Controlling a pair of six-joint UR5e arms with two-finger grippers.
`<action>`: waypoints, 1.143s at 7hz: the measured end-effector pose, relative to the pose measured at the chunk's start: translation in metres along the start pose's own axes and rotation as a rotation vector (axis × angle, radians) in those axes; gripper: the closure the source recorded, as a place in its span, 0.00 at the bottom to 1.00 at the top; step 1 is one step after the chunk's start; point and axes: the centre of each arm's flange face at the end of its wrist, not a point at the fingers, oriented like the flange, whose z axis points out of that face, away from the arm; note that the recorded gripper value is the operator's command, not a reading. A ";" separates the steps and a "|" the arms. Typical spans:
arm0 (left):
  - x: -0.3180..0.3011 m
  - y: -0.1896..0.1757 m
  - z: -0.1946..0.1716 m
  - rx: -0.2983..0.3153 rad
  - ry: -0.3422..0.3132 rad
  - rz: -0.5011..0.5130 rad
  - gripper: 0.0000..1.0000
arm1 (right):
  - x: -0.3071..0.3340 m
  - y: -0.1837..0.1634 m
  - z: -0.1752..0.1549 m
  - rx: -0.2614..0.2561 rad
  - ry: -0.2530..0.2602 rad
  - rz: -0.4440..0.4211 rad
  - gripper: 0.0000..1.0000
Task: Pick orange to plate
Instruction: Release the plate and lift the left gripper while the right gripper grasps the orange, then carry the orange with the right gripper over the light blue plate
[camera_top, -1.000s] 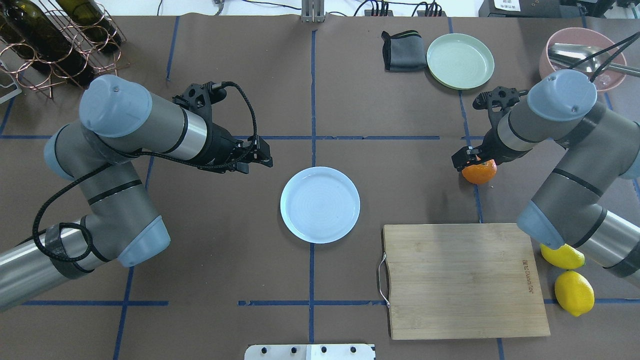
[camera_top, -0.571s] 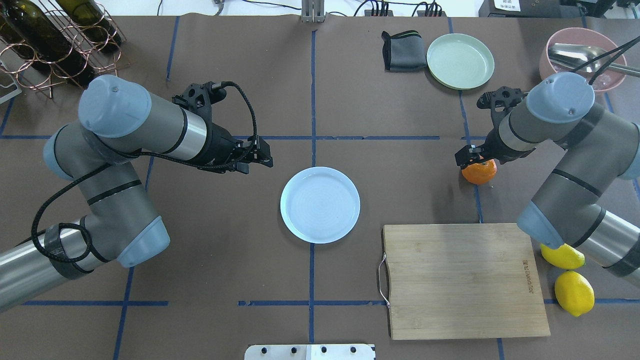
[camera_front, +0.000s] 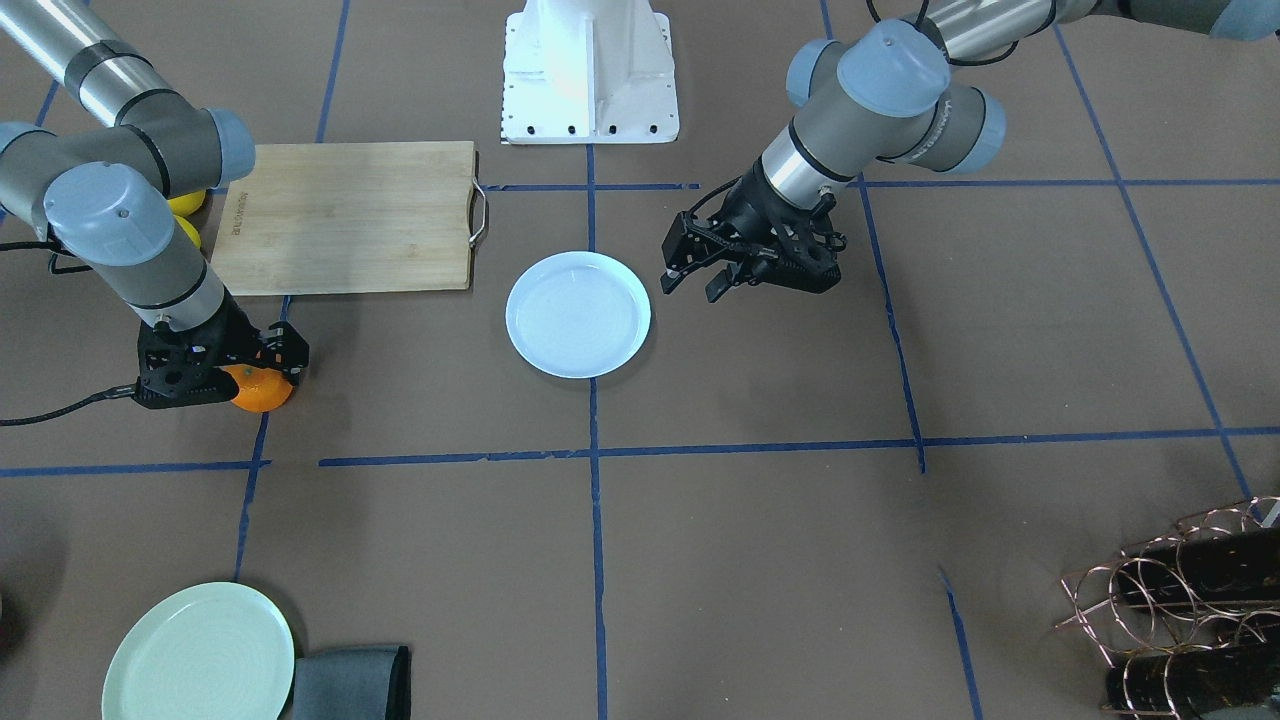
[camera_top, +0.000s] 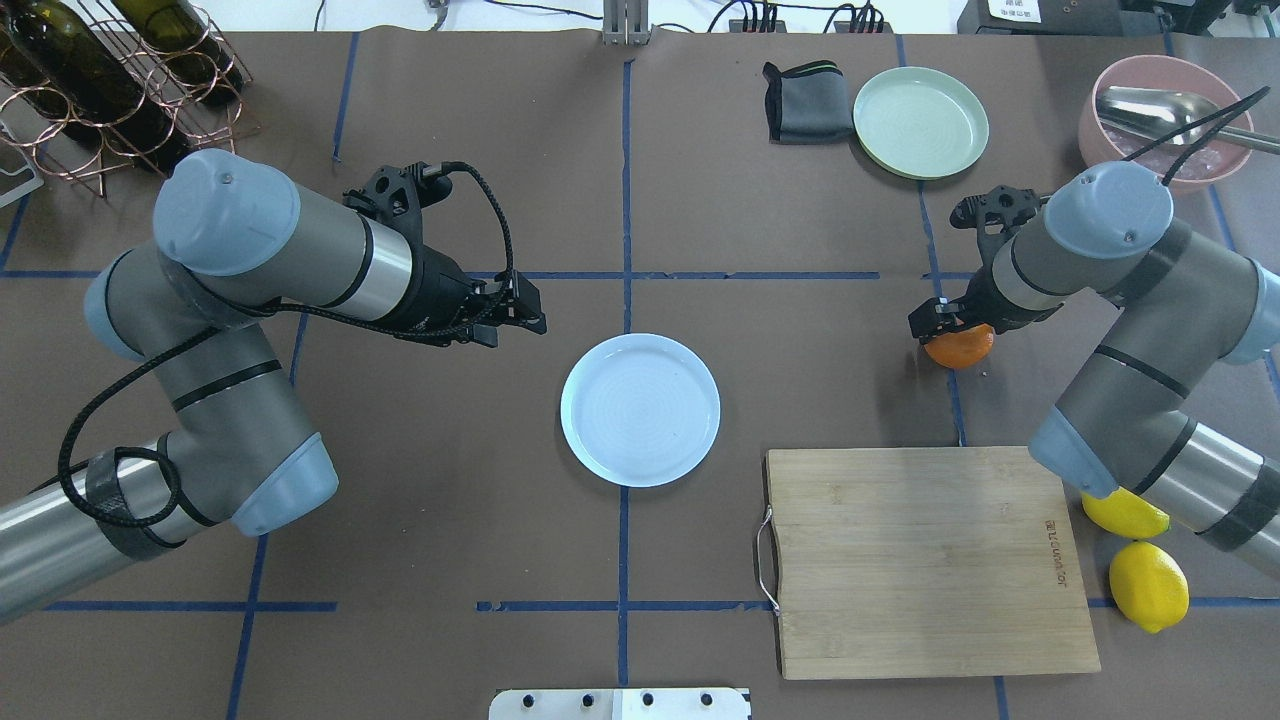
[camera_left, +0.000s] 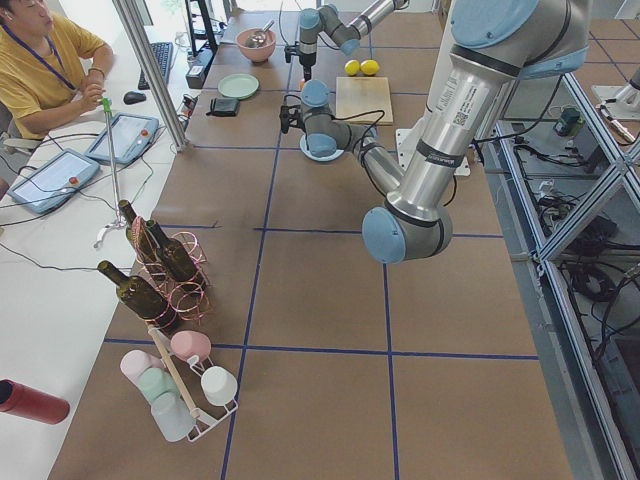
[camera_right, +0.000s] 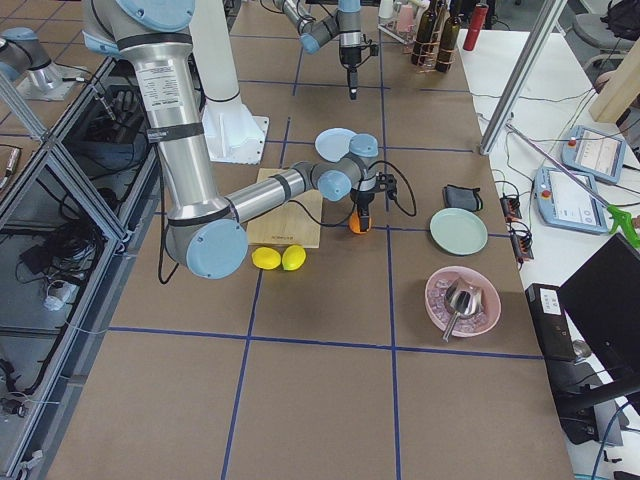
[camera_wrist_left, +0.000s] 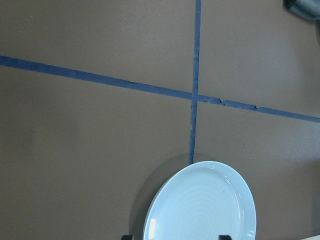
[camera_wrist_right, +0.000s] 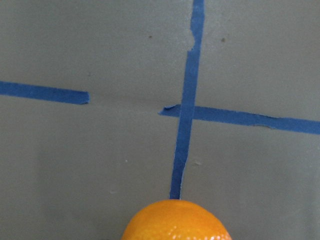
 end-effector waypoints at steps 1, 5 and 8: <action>0.000 0.002 -0.003 0.001 0.004 0.002 0.35 | 0.001 0.000 0.005 0.002 -0.001 -0.003 0.81; 0.004 0.005 -0.012 0.002 0.019 0.010 0.35 | -0.026 0.000 -0.021 0.038 -0.053 0.014 1.00; -0.027 -0.006 -0.094 0.009 0.063 0.019 0.35 | -0.211 0.022 -0.061 0.043 -0.242 0.167 1.00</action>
